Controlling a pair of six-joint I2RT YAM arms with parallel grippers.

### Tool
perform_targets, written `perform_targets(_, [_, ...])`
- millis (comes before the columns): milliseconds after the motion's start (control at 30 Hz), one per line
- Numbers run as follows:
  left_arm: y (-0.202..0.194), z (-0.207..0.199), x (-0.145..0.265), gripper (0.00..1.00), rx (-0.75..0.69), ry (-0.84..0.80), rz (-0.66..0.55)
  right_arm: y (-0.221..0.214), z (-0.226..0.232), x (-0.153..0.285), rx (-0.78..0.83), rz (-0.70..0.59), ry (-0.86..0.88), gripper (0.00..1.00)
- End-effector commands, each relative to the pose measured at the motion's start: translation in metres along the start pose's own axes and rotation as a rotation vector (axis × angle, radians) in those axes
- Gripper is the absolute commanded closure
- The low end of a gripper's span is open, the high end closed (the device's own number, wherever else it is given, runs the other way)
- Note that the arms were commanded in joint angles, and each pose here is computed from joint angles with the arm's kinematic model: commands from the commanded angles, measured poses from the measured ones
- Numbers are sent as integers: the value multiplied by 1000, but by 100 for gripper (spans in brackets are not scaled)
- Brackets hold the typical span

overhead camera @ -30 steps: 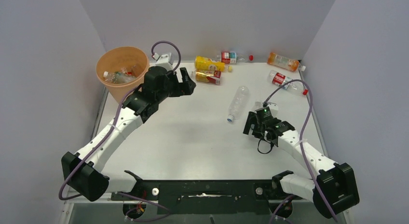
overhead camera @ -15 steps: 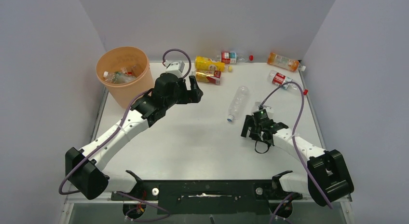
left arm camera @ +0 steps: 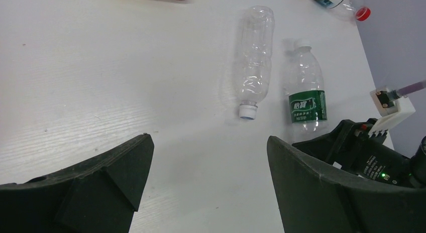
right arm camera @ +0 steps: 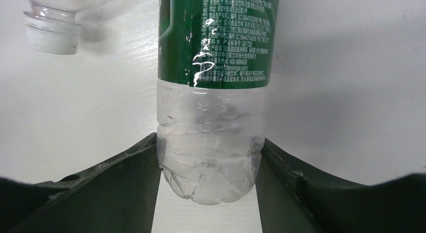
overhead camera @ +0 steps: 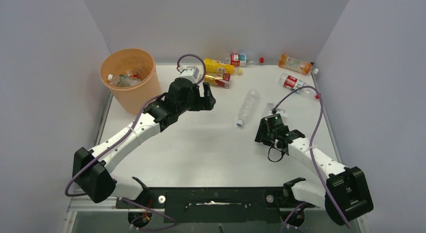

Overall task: Put the plastic bottles in the bin
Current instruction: Pick up the plastic bottle at the center of the board.

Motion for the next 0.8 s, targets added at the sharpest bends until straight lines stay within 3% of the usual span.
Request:
perform_targets(0, [10,-16,-3,16,11,-49,-45,14,5,20,-26,-91,48,50])
perform_targets(433, [8,-42,-16,16,-8,-102,-27,15,25,87,-32,-231,161,50])
perform_targets(767, [6,-53,-22,11,112,-281,-12,16,33,112,-39,-303,295,50])
Point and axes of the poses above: each gripper's point midway between its finger pads, its own x axis back along the fingers, its own z axis along the line the jaws close on, y = z × x, the point moved 7 cm from there along x, back along the fingers, and after that the axes turned 6 degrees about -x, right-handed, at the moved point
